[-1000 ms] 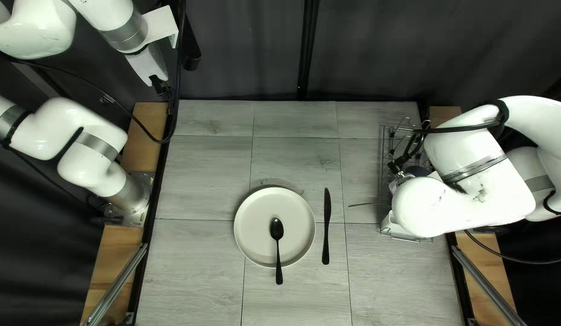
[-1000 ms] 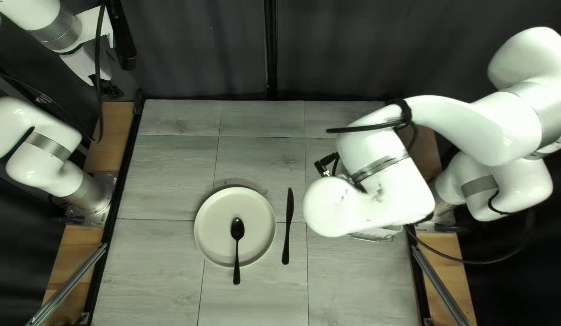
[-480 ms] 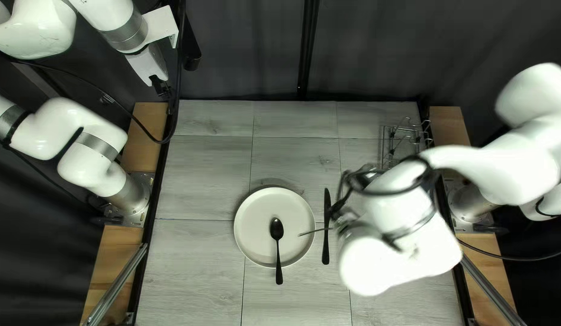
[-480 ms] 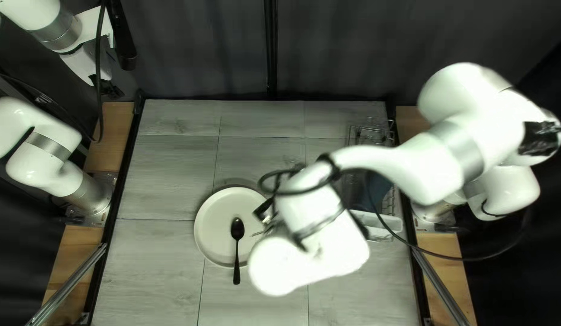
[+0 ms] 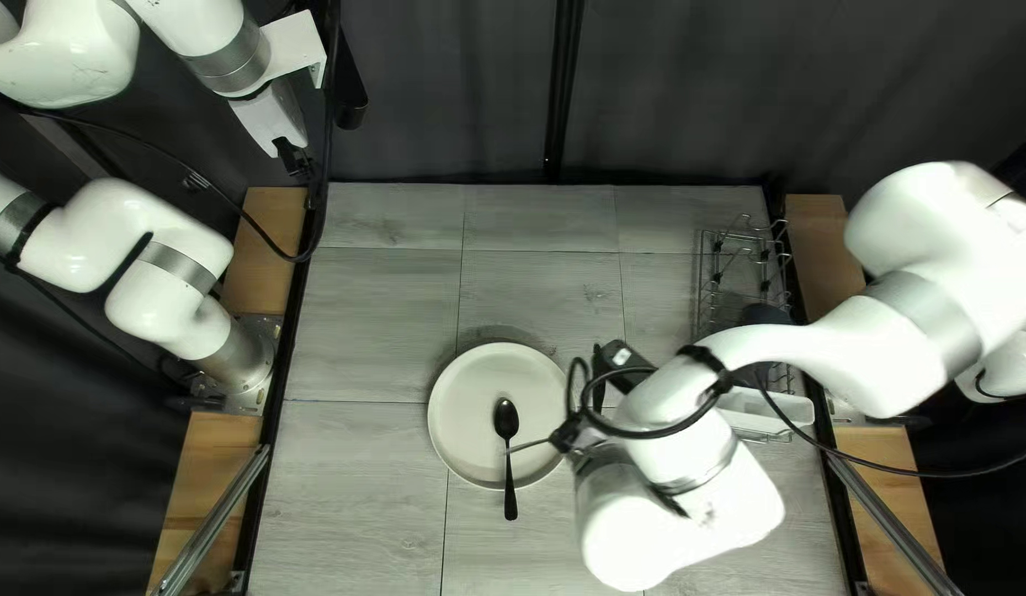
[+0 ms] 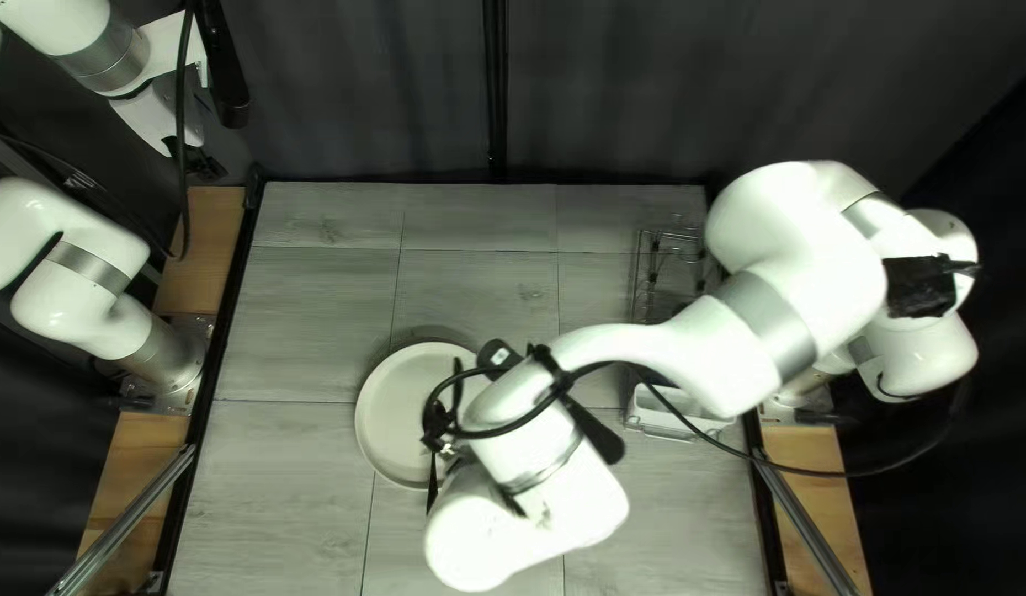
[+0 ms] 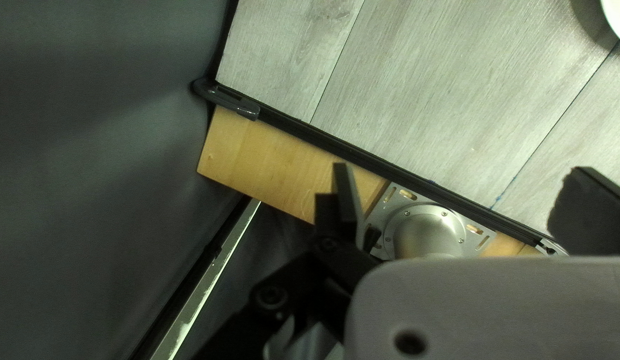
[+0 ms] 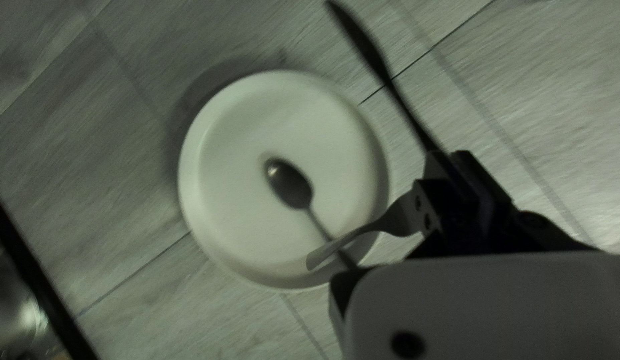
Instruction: Pick up and place plate onto table. Place down one fork to the left of the plate. Place spoon and knife to the right of the plate. Place cup above the knife and spoon
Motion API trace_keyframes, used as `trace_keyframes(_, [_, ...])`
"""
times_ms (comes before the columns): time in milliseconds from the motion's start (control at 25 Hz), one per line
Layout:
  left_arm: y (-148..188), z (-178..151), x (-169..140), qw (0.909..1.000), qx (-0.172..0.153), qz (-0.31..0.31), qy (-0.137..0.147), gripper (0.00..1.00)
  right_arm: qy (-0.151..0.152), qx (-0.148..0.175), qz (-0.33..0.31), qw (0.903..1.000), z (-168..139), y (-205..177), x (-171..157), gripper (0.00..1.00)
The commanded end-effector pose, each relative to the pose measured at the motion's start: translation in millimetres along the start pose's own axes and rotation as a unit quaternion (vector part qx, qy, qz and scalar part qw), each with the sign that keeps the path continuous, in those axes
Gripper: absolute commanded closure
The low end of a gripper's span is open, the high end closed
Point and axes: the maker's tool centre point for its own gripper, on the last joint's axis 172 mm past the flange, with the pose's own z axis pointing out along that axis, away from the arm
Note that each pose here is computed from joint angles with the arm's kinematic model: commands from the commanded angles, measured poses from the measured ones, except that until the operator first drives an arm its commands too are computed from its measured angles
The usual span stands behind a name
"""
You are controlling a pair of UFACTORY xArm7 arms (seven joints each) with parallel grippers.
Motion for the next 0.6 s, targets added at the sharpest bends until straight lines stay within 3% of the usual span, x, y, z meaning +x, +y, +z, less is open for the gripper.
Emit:
trace_keyframes(40, [0.0,0.0,0.0,1.0000,0.000,0.000,0.000,0.00,-0.030,0.038,-0.005,0.9988,32.5,-20.6,-9.8,1.00])
trace_keyframes(360, [0.0,0.0,0.0,1.0000,0.000,0.000,0.000,0.00,-0.053,0.058,-0.025,0.9966,67.0,-30.3,-24.2,1.00])
trace_keyframes(600, [0.0,0.0,0.0,1.0000,0.000,0.000,0.000,0.00,-0.084,0.081,-0.045,0.9921,88.0,-49.5,-14.5,1.00])
